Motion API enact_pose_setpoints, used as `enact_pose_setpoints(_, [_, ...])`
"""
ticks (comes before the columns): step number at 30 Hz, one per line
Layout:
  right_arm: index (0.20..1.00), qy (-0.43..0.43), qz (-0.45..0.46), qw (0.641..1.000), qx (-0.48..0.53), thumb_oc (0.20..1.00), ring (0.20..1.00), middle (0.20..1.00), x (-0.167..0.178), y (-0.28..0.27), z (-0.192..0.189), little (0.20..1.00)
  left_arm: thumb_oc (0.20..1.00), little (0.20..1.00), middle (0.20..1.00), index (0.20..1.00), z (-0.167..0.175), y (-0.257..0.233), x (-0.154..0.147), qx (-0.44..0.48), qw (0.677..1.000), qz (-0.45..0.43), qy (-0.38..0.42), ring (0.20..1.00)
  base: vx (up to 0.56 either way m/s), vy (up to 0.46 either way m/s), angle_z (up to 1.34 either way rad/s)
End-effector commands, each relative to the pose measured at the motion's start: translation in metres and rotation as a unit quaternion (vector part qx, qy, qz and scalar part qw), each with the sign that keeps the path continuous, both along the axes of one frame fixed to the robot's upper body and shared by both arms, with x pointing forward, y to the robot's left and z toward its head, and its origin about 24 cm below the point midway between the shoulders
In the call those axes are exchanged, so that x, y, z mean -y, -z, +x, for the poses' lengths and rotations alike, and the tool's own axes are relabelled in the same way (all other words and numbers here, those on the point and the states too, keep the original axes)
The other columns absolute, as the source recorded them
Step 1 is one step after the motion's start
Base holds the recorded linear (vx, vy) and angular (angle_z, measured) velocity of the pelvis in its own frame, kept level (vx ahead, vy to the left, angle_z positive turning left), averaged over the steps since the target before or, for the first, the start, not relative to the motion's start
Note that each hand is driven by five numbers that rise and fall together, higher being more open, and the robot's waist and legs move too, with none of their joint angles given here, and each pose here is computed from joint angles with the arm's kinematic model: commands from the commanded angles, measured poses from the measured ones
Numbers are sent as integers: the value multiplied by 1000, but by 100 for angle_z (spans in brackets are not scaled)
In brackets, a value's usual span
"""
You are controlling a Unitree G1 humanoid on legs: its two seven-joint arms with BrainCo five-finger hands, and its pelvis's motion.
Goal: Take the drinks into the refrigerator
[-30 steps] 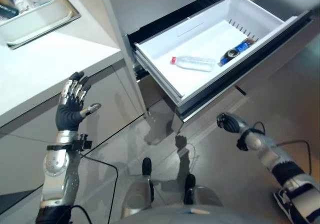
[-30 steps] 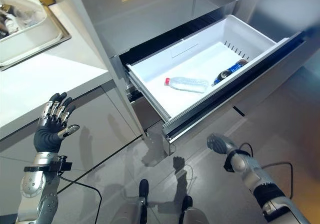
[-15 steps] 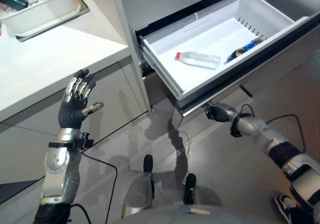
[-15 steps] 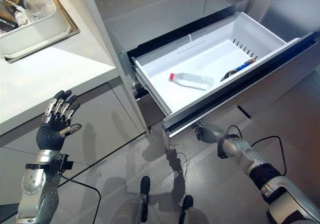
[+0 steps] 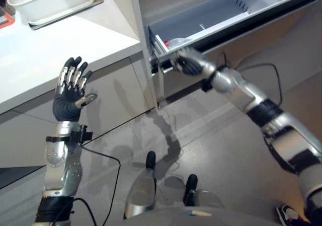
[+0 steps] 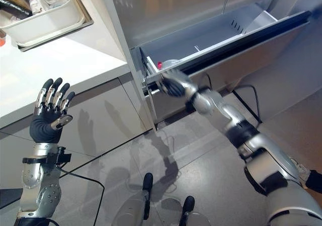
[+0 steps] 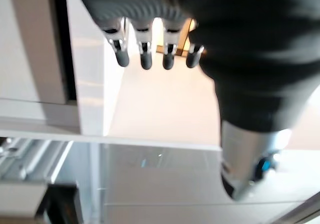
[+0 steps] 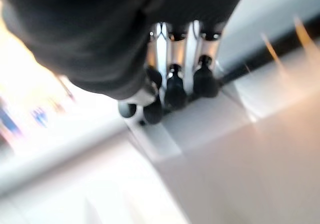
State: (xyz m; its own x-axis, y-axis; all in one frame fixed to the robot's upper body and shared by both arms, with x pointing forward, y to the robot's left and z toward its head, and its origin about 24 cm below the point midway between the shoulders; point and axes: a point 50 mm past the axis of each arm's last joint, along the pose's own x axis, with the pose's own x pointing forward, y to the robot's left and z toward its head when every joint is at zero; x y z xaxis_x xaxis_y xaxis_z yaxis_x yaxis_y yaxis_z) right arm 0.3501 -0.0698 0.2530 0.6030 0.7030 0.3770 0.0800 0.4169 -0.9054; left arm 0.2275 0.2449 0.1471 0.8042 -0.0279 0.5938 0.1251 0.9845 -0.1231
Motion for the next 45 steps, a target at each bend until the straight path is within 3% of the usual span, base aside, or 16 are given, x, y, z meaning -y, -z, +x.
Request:
enact_pose_setpoints(1, [200, -76, 34, 996, 34, 200, 200, 200, -25, -22, -18, 200, 1000, 1000, 1000, 1000, -11, -29, 8, 78, 997, 22, 20, 1000, 0, 0, 0])
enact_pose_setpoints(8, [200, -46, 81, 988, -121, 200, 200, 200, 15, 67, -27, 200, 1000, 1000, 1000, 1000, -13, -20, 5, 59, 998, 27, -9, 1000, -18, 13, 0])
enact_pose_setpoints(9, [250, -28, 88, 985, -143, 250, 250, 250, 26, 82, -28, 250, 1000, 1000, 1000, 1000, -13, -18, 5, 55, 998, 26, -15, 1000, -16, 5, -9])
enact_pose_setpoints(10, [1000, -6, 99, 981, -166, 1000, 1000, 1000, 39, 98, -31, 1000, 1000, 1000, 1000, 1000, -14, -14, 5, 48, 998, 28, -19, 1000, -21, 4, -11])
enact_pose_setpoints(11, [1000, 41, 113, 971, -209, 1000, 1000, 1000, 63, 129, -38, 1000, 1000, 1000, 1000, 1000, -15, -11, 3, 41, 998, 39, -29, 1000, -16, 0, -11])
enact_pose_setpoints(16, [1000, 136, 158, 934, -291, 1000, 1000, 1000, 120, 185, -75, 1000, 1000, 1000, 1000, 1000, -17, 5, -1, 1, 996, 70, -46, 1000, -6, -14, -7])
enact_pose_setpoints(20, [1000, 169, 200, 910, -321, 1000, 1000, 1000, 139, 202, -94, 1000, 1000, 1000, 1000, 1000, -19, 15, -2, -21, 996, 73, -46, 1000, 6, -25, -5])
enact_pose_setpoints(22, [1000, 228, 281, 863, -352, 1000, 1000, 1000, 169, 224, -126, 1000, 1000, 1000, 1000, 1000, -24, 40, -5, -81, 992, 78, -51, 1000, -2, -54, -2])
enact_pose_setpoints(27, [1000, 287, 314, 823, -376, 1000, 1000, 1000, 193, 244, -152, 1000, 1000, 1000, 1000, 1000, -31, 83, -9, -182, 977, 91, -57, 1000, -27, -62, -5])
enact_pose_setpoints(32, [1000, 341, 306, 791, -406, 1000, 1000, 1000, 211, 265, -172, 1000, 1000, 1000, 1000, 1000, -47, 144, -16, -321, 938, 111, -68, 1000, -44, -122, 9])
enact_pose_setpoints(34, [1000, 348, 314, 785, -404, 1000, 1000, 1000, 213, 267, -173, 1000, 1000, 1000, 1000, 1000, -57, 171, -19, -385, 907, 152, -77, 1000, -106, -166, 31])
enact_pose_setpoints(37, [1000, 355, 319, 780, -406, 1000, 1000, 1000, 214, 271, -171, 1000, 1000, 1000, 1000, 1000, -61, 187, -17, -417, 886, 186, -82, 1000, -116, -93, 33])
enact_pose_setpoints(45, [1000, 419, 295, 724, -462, 1000, 1000, 1000, 216, 313, -182, 1000, 1000, 1000, 1000, 1000, -102, 261, -12, -596, 777, 180, -94, 1000, -128, -30, 32])
